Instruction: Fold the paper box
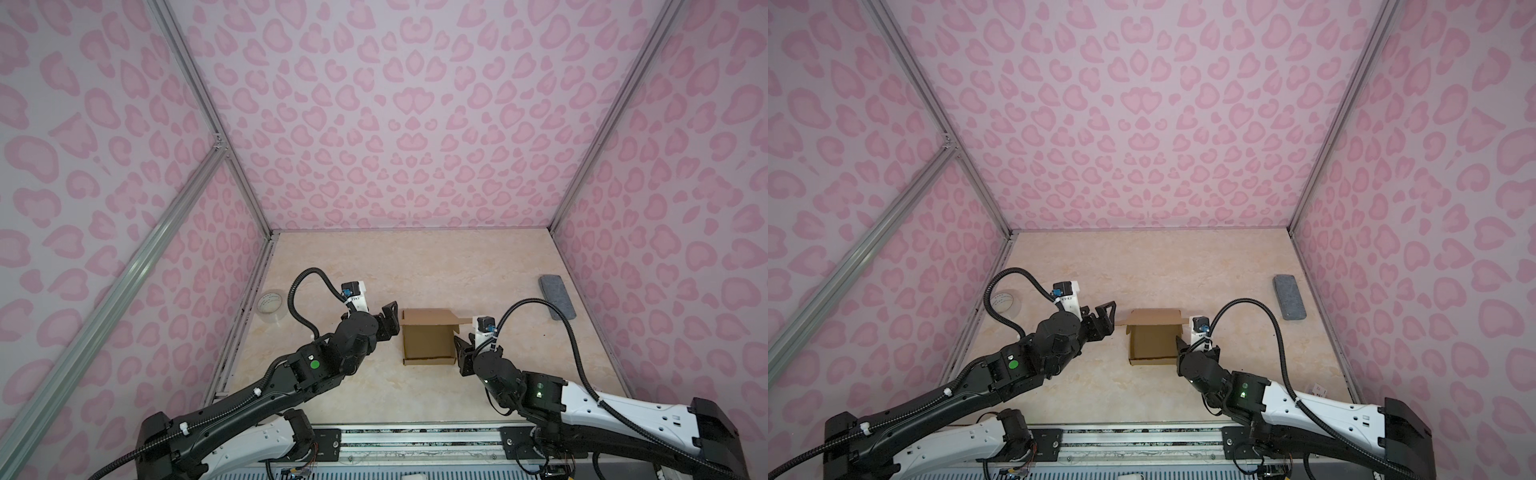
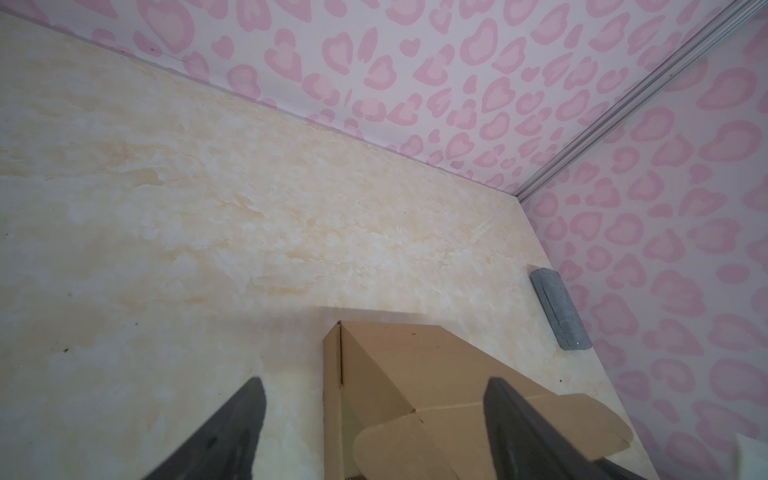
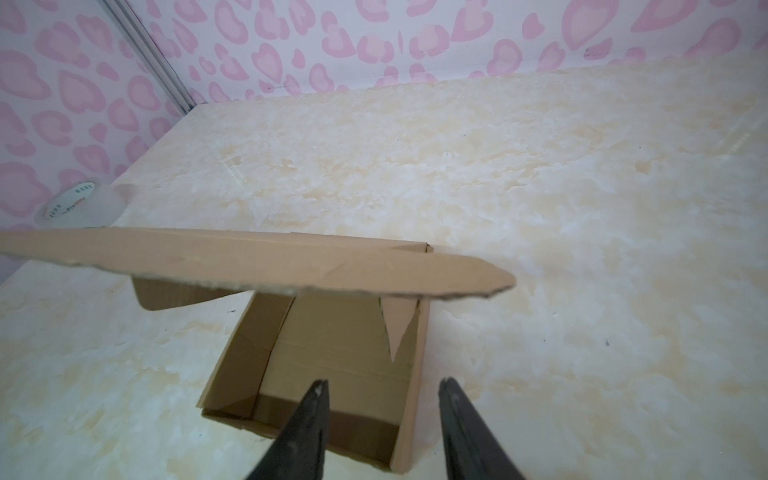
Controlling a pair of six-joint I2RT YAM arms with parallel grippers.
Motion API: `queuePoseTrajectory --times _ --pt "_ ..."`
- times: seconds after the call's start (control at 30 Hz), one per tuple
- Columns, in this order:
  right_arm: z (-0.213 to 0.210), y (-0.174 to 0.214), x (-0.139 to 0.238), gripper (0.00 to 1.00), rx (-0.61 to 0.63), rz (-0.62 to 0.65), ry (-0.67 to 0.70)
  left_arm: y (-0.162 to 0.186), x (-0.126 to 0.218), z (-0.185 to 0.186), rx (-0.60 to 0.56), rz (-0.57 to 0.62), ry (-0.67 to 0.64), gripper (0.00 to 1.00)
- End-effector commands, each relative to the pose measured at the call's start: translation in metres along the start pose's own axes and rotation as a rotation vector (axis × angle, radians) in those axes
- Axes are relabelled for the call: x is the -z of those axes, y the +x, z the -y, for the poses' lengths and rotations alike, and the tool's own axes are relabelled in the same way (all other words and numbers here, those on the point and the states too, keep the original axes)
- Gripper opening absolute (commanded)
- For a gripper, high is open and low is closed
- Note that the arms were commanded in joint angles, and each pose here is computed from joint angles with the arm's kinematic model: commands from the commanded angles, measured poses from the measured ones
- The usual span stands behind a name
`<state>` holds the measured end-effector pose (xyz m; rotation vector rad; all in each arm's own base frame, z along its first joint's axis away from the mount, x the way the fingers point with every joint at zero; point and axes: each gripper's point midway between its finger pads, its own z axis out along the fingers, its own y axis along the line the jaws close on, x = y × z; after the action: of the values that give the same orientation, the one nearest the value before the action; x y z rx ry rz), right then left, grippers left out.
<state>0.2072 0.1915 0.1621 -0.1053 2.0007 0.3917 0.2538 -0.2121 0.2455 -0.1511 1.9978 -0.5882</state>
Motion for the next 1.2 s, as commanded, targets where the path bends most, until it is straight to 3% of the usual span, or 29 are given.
queuePoseTrajectory --times 0.0,0.3,0.47,0.6,0.77,1.17 --pt "0.005 -0.008 0.018 0.46 0.009 -0.003 -0.012 -0.008 -0.001 0.008 -0.001 0.02 0.02 0.85" --pt "-0.001 -0.08 0.048 0.44 -0.024 0.109 -0.025 -0.012 -0.016 0.02 -0.03 -0.017 0.052 0.87" --pt "-0.018 -0.102 0.022 0.43 -0.026 0.021 -0.08 0.004 -0.033 0.022 -0.034 -0.091 0.072 0.86" --pt "-0.032 -0.09 -0.012 0.43 -0.073 -0.132 -0.179 0.026 -0.049 0.024 -0.038 -0.178 0.098 0.85" --pt "-0.036 -0.058 -0.034 0.42 -0.046 -0.262 -0.179 0.051 -0.056 0.02 -0.059 -0.26 0.103 0.83" --pt "-0.006 0.027 -0.047 0.42 -0.101 -0.407 -0.117 0.117 -0.059 -0.016 -0.021 -0.41 0.069 0.8"
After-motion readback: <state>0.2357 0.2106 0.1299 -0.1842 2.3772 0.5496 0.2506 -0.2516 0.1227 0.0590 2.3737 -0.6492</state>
